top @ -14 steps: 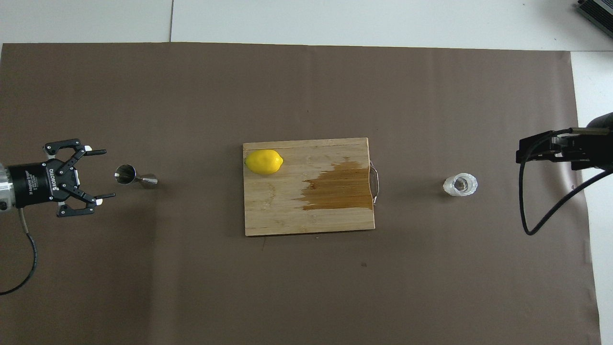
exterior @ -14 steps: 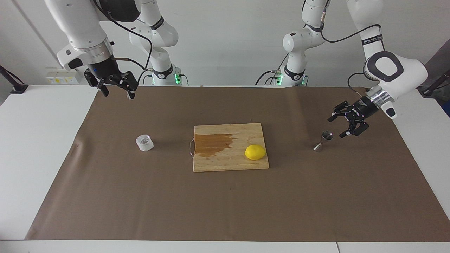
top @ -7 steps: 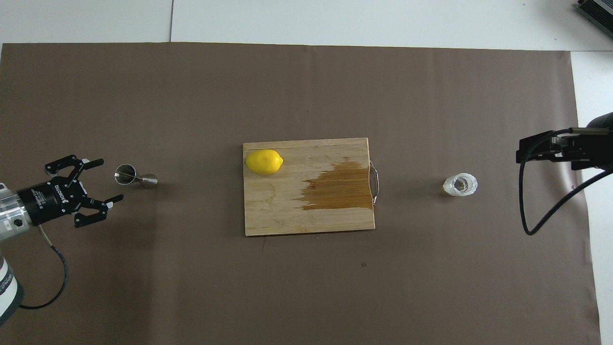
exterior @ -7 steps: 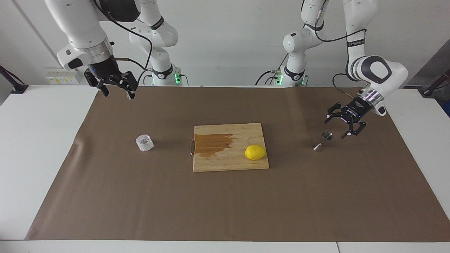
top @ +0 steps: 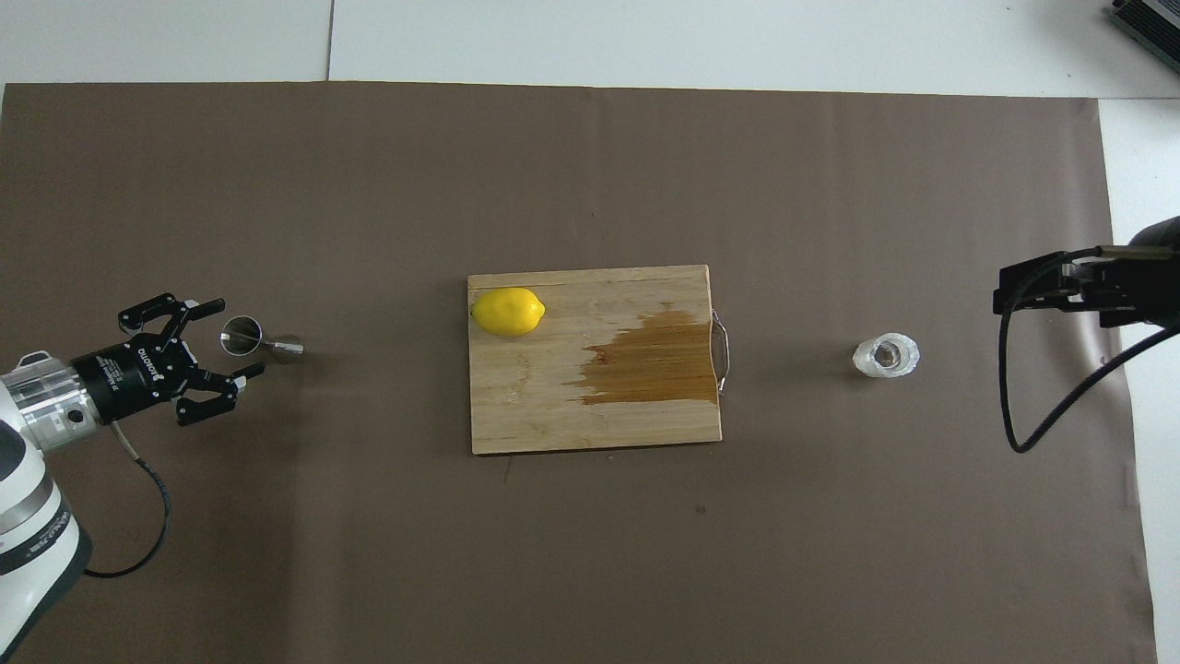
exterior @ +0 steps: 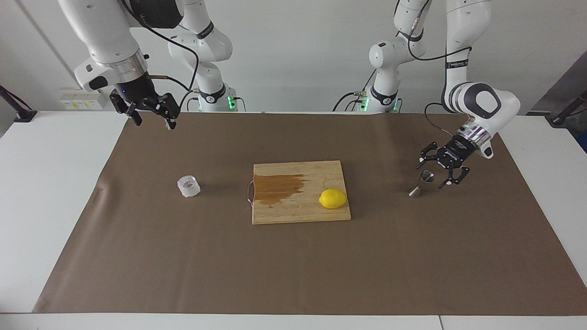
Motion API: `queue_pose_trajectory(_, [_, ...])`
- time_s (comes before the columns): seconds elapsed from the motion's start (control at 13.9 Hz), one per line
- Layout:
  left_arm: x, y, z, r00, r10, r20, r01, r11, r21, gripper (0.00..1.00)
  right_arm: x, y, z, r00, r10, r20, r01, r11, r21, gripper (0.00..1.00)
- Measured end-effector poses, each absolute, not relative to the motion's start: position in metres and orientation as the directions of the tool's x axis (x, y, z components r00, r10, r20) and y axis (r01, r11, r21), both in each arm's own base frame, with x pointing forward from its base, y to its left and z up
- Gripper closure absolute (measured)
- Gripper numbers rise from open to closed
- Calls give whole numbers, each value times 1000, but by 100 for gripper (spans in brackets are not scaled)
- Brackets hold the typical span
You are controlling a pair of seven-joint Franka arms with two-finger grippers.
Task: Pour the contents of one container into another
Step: 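Reach the left gripper to the small metal cup and grasp it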
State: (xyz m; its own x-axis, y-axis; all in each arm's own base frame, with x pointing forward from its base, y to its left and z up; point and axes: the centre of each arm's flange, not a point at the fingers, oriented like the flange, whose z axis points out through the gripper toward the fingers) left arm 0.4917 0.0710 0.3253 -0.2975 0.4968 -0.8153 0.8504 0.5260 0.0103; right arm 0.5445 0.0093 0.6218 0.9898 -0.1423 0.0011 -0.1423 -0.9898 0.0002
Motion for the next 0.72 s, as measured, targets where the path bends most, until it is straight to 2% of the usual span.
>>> queue_pose_trajectory(0.22, [496,54,325,-297,500,-814,848,529,15,0,545,9,622,990,-142,1,-142,-990,0,0])
queue_pose_trajectory(0.72, [495,63,324,-308,495,-813,837,547,16,0,545,9,622,990,-142,1,-142,-990,0,0])
